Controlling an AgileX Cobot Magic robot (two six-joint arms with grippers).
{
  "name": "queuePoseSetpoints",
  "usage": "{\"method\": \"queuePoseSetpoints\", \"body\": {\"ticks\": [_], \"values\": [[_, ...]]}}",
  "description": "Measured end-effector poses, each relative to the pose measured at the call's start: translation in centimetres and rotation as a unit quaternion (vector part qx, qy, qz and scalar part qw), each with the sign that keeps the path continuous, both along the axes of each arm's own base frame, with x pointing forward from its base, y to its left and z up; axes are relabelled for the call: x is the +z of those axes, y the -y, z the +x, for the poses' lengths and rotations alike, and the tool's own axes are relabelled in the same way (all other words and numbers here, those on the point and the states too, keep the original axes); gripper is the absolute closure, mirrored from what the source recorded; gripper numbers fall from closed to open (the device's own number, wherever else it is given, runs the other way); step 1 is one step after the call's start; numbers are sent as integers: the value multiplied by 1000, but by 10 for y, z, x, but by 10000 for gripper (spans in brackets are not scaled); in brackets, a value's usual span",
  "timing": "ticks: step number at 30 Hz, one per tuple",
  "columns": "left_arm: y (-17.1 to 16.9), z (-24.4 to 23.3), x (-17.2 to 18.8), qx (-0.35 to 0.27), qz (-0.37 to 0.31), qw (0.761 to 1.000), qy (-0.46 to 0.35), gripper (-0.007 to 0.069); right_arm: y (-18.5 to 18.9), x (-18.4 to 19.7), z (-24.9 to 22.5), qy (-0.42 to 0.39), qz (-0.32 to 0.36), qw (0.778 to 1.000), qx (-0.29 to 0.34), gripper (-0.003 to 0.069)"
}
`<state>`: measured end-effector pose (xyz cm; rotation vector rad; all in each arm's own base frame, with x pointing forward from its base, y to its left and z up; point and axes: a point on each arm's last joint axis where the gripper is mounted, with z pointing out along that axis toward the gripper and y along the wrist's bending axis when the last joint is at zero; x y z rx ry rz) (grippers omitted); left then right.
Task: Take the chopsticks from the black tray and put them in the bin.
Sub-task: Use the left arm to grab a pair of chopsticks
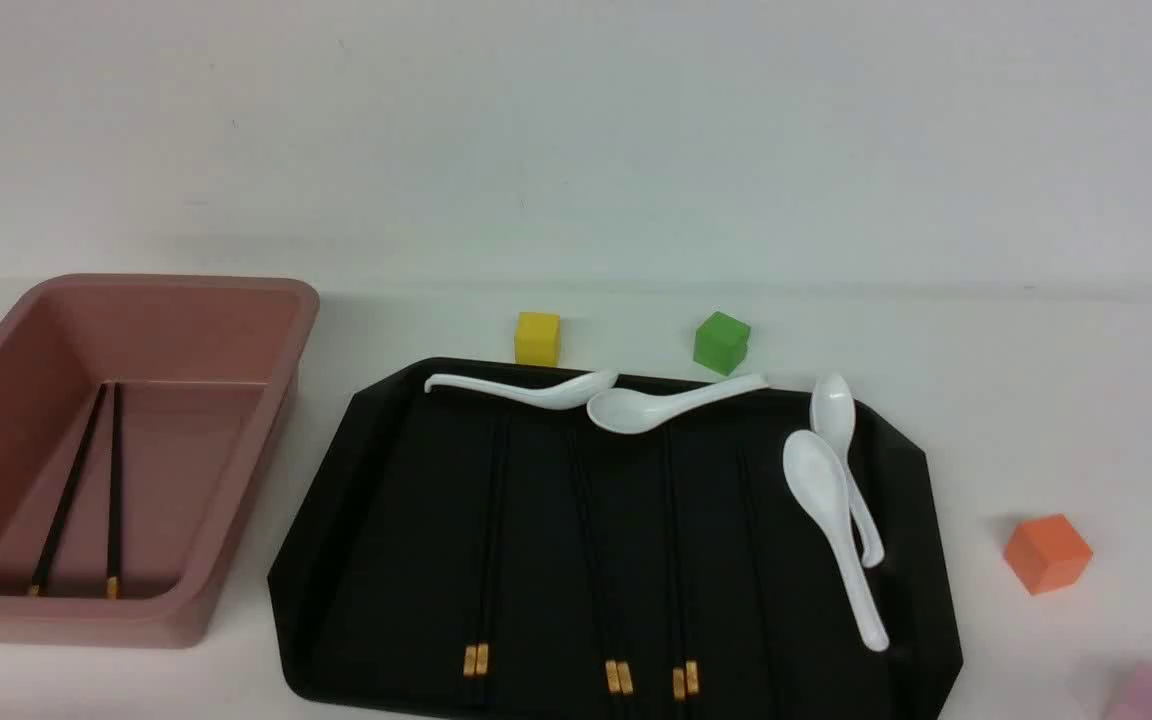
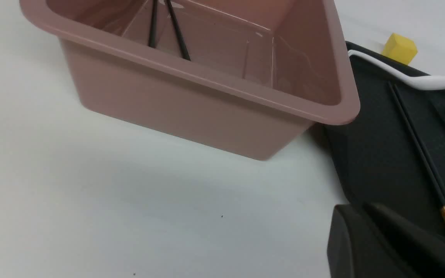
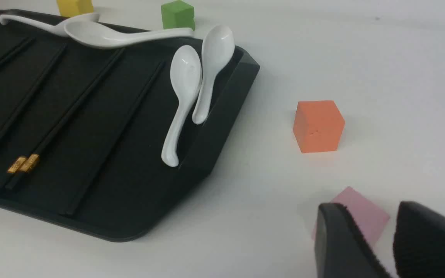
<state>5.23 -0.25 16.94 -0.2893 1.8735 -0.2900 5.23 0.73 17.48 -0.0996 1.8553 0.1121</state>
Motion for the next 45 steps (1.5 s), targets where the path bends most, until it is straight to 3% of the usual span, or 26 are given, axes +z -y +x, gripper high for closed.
{"method": "queuePoseSetpoints", "body": {"ticks": [41,42,45], "values": [[0,0,0,0,-1,1000,0,585,0,0,0,0,0,1000,0,419],[0,0,0,0,-5,1000,0,585,0,0,0,0,0,1000,0,419],[4,0,1,11,-112,994,-6,585,0,0,0,0,0,1000,0,419]]}}
